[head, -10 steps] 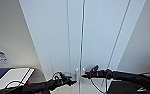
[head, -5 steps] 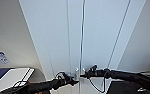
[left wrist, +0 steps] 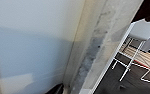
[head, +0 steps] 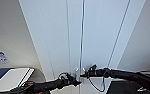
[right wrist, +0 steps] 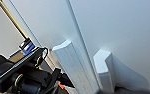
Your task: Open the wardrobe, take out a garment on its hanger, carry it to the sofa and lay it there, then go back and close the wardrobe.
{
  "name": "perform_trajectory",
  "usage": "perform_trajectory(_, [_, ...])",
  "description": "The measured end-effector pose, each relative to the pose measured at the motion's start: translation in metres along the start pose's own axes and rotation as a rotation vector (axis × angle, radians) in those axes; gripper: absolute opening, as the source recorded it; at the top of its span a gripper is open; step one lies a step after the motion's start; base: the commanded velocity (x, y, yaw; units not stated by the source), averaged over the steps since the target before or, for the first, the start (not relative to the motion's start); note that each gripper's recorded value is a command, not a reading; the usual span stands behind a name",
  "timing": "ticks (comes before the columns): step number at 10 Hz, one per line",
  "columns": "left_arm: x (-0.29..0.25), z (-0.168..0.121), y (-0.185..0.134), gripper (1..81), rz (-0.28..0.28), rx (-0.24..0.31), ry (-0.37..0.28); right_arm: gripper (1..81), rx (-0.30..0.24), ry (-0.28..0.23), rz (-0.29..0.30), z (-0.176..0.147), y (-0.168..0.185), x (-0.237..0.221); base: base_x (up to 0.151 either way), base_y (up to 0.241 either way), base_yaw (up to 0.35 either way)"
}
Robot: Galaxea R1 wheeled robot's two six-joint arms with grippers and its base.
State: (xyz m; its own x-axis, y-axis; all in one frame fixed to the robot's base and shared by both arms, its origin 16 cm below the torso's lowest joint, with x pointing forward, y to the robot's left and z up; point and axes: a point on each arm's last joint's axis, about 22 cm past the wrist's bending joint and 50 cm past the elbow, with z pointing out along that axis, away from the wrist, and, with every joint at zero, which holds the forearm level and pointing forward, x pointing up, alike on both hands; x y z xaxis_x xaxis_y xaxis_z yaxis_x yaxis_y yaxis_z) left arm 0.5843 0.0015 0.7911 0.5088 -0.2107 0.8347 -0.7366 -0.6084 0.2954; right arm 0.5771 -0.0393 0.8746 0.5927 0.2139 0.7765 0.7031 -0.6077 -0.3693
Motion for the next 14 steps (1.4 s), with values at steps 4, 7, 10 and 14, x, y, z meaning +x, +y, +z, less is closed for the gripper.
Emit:
perform_trajectory(4, [0.004, 0.004, 0.004, 81.1, -0.017, -0.007, -0.016, 81.1, 0.0, 0.0, 0.001, 0.0, 0.0, -0.001, 0.0, 0.0, 0.0])
perform_trajectory(7, [0.002, 0.005, 0.004, 81.1, 0.039, -0.003, -0.062, 81.1, 0.001, 0.0, 0.005, 0.001, 0.0, -0.003, 0.0, 0.0, 0.0])
perform_trajectory(10, [0.003, 0.003, 0.01, 81.1, 0.031, -0.017, -0.059, 81.1, 0.009, 0.009, 0.008, 0.002, -0.004, -0.005, 0.0, 0.0, 0.0])
perform_trajectory(14, [0.011, -0.002, 0.019, 81.1, -0.002, -0.043, -0.031, 81.1, 0.03, 0.022, 0.013, 0.001, -0.012, -0.007, 0.0, 0.0, 0.0])
